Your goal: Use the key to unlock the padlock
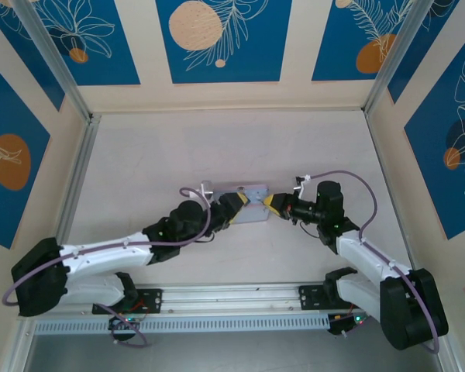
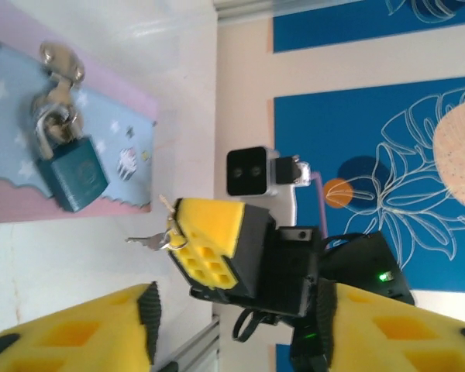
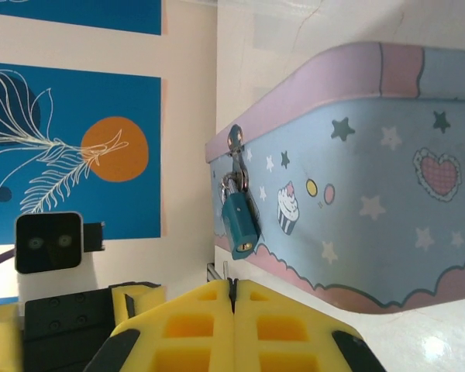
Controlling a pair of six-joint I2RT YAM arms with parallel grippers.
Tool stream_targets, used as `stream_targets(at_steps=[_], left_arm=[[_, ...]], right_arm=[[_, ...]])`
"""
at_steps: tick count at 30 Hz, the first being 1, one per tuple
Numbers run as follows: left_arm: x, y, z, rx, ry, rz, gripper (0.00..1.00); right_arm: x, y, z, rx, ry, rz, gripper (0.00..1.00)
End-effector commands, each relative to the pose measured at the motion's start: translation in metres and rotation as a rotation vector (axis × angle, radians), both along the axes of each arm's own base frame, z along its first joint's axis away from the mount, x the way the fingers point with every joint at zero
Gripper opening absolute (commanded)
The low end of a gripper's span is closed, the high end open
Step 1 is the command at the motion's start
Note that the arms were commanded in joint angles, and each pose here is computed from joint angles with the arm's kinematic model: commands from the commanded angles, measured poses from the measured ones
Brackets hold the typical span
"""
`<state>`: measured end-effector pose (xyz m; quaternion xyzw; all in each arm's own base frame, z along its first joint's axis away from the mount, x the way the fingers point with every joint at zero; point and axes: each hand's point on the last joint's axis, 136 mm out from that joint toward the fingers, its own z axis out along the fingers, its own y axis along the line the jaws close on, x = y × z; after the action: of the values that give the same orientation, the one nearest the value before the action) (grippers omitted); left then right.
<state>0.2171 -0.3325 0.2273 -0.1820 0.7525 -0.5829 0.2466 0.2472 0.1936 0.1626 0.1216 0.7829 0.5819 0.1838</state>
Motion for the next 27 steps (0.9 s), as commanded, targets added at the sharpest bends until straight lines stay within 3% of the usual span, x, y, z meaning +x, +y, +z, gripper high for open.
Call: stream_targets(at_steps=[1, 4, 8, 16, 22, 27], left_arm=[[0.012, 0.016, -0.013, 0.152, 0.007, 0.05, 0.73], [0.015, 0.012, -0.018, 0.204, 0.047, 0.043, 0.86], [0.019, 0.003, -0.03, 0.263, 0.099, 0.029, 0.92], [0.035, -0.018, -0.024, 0.314, 0.073, 0.004, 0.93], [0.06, -0.019, 0.009, 0.35, -0.014, 0.014, 0.92], [0.073, -0.031, -0.001, 0.404, -0.007, -0.029, 0.92]], right_arm=[[0.006, 0.001, 0.007, -0.011, -0.005, 0.015, 0.0], [0.009, 0.002, 0.006, -0.017, 0.004, 0.022, 0.0], [0.01, -0.001, 0.007, -0.027, 0.017, 0.008, 0.0], [0.009, -0.004, 0.005, -0.034, 0.043, 0.004, 0.0], [0.007, -0.015, 0.013, -0.034, 0.038, -0.021, 0.0], [0.005, -0.029, 0.013, -0.035, 0.051, -0.057, 0.0]])
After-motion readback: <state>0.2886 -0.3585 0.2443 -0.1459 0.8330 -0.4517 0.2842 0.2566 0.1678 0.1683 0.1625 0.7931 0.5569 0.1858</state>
